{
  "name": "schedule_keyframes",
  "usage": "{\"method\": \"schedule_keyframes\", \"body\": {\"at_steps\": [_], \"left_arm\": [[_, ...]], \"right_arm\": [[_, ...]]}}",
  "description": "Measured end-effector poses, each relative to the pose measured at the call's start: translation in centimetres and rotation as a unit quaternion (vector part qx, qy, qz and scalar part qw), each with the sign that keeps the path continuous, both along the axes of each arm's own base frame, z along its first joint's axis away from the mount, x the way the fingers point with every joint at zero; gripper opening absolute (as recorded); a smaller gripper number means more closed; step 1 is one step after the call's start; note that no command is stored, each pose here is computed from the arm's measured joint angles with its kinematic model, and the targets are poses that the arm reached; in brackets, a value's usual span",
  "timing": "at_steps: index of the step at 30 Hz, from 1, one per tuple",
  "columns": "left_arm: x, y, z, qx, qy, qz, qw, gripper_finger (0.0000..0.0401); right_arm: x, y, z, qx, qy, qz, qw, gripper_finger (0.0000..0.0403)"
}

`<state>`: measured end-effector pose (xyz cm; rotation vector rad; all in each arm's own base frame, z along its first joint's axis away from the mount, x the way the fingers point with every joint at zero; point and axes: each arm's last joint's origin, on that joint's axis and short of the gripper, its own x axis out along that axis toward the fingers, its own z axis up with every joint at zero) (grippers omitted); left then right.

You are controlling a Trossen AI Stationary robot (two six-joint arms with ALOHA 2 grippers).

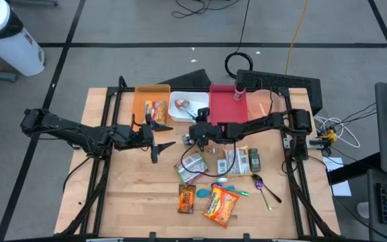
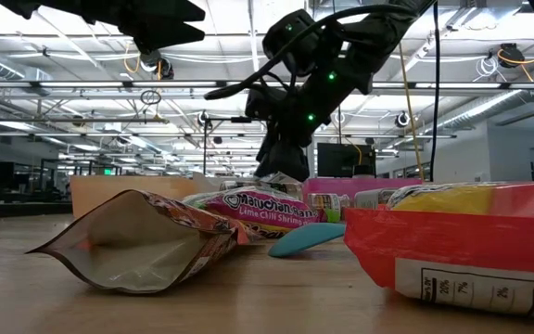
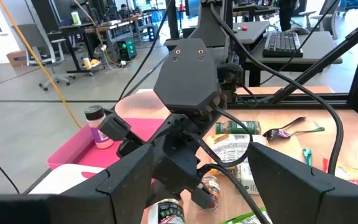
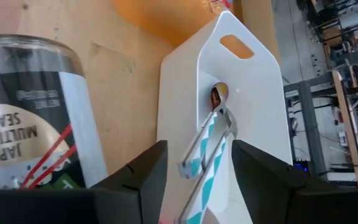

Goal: Pick & Place Food Item
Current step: Put the blue patterned spoon into the white bin, then put the gold seasoning bottle into the red bin

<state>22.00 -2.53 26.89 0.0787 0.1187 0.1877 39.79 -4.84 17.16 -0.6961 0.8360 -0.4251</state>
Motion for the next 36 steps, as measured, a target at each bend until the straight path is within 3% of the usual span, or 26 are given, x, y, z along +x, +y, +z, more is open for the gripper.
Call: {"method": "schedule_keyframes", "body": {"at_steps": [13, 22, 29, 36], "left_arm": [[0.0, 0.0, 0.0, -0.001, 0.0, 0.0, 1.0, 0.0271], [0.0, 0.0, -0.2, -0.003, 0.008, 0.001, 1.0, 0.0271], [0.0, 0.0, -0.3, -0.011, 0.012, 0.002, 1.0, 0.0271], [-0.1, 0.0, -0.7, -0.033, 0.029, 0.005, 0.999, 0.0271]], "right_arm": [[0.0, 0.0, 0.0, 0.002, -0.003, -0.003, 1.0, 0.0203], [0.1, 2.3, 0.4, 0.0, -0.007, 0.023, 1.0, 0.0223], [-0.5, 6.2, 2.8, -0.031, -0.028, 0.052, 0.998, 0.0221], [-2.2, 10.3, 6.8, -0.025, -0.079, 0.105, 0.991, 0.0223]]}}
